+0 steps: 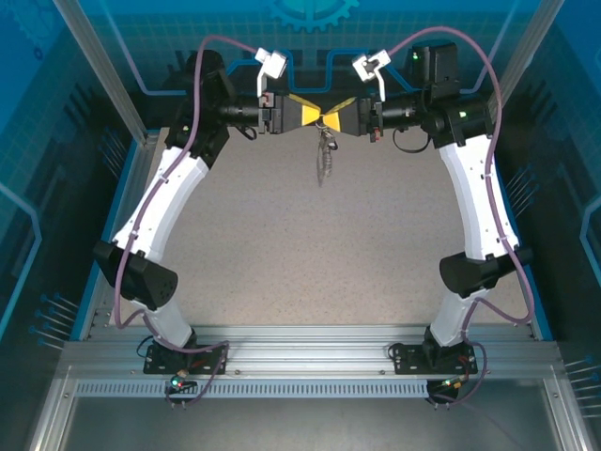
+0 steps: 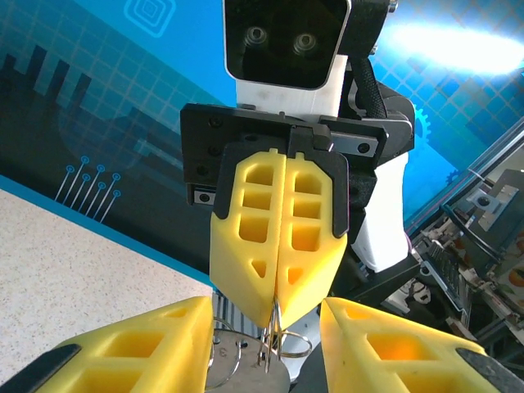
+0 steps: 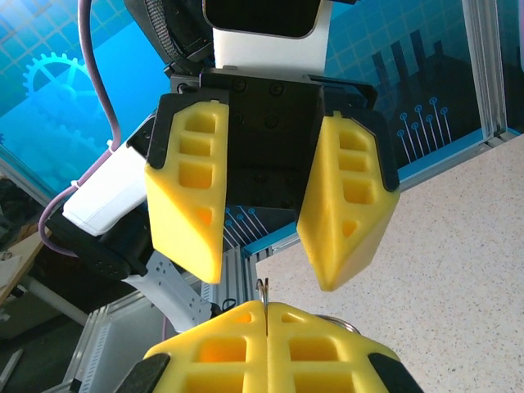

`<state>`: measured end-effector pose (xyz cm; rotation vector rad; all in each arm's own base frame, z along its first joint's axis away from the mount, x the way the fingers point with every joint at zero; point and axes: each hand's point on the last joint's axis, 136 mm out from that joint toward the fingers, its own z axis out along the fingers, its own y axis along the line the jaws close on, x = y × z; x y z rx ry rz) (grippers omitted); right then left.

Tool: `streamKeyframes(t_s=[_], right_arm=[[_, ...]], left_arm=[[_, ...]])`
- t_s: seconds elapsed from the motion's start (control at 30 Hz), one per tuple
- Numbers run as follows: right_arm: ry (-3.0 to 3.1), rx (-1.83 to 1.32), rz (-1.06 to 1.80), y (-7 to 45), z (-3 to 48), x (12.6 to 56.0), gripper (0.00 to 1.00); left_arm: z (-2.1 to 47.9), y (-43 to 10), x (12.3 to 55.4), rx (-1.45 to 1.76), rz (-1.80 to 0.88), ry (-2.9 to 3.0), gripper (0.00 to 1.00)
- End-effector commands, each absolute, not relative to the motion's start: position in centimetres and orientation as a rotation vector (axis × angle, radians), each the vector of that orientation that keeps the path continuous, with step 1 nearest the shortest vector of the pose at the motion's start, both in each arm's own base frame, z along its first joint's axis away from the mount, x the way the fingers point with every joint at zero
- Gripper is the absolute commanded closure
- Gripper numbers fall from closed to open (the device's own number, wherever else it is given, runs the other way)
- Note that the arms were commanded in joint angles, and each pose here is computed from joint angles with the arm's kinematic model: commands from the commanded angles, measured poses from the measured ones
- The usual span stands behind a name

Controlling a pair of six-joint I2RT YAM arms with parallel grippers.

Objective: Put the keys on the keyring

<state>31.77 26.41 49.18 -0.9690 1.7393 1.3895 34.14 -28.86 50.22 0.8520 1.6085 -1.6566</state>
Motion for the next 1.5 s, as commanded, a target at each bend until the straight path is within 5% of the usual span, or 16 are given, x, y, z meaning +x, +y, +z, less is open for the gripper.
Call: streamKeyframes(t_s=[0.0,0.8,1.17,1.27,1.4,1.47], right_arm=[[1.712,-1.007,1.429,27.0,49.3,31.2,1.0],[1.712,-0.975,1.431,26.3,49.0,32.7,1.0],[1.701,-0.97,1.441,26.2,49.3,33.0,1.0],[1.695,-0.957,1.447,26.1,49.7,33.2,1.0],[1.695,-0.899,1.43,25.0,50.5,33.9,0.74],[1.683,-0.859,1.41,24.0,51.1,34.2,0.72]], left_arm=[[51.4,-29.0,33.0,0.919,-1.652,1.558,0.6],[50.3,-29.8,32.8,0.95,-1.698,1.577,0.7],[50.4,-30.1,33.2,0.951,-1.687,1.563,1.0],[50.7,-30.1,33.3,0.943,-1.668,1.547,1.0],[52.1,-29.7,33.9,0.879,-1.633,1.472,1.0],[53.0,-29.6,34.2,0.847,-1.641,1.436,1.0]])
